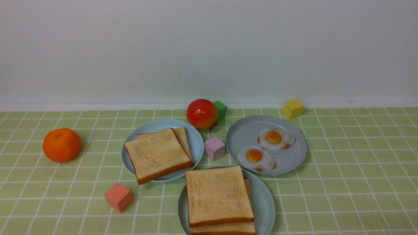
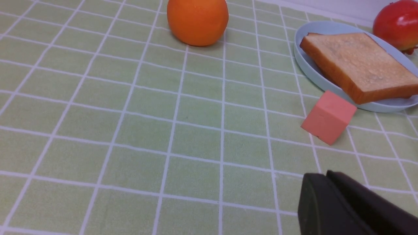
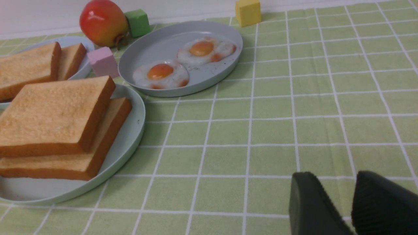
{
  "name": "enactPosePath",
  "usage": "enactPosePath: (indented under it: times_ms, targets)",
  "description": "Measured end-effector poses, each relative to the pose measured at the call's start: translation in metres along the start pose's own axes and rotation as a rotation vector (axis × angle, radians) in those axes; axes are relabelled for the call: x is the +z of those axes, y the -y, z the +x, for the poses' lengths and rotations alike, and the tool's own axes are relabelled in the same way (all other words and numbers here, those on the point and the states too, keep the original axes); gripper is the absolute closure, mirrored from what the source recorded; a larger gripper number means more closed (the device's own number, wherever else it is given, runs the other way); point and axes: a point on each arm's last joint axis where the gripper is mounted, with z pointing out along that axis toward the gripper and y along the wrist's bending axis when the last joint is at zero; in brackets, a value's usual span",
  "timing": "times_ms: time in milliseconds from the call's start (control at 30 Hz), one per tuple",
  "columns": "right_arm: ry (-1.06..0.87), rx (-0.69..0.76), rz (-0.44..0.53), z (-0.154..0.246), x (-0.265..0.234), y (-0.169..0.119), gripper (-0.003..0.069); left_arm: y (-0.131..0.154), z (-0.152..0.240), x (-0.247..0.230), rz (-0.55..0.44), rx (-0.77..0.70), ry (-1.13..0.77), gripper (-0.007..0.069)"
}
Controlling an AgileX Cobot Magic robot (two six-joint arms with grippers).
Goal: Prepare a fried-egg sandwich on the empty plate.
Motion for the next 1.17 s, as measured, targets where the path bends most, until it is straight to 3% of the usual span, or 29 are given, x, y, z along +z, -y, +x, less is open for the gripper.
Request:
enactPosePath:
  times_ms: [1167]
  targets:
    - [-0.001, 0.001, 0.000, 0.0001, 0.0000, 0.0000, 0.0421, 0.0000, 0.0000, 0.0000, 0.000, 0.000, 0.000, 0.0587]
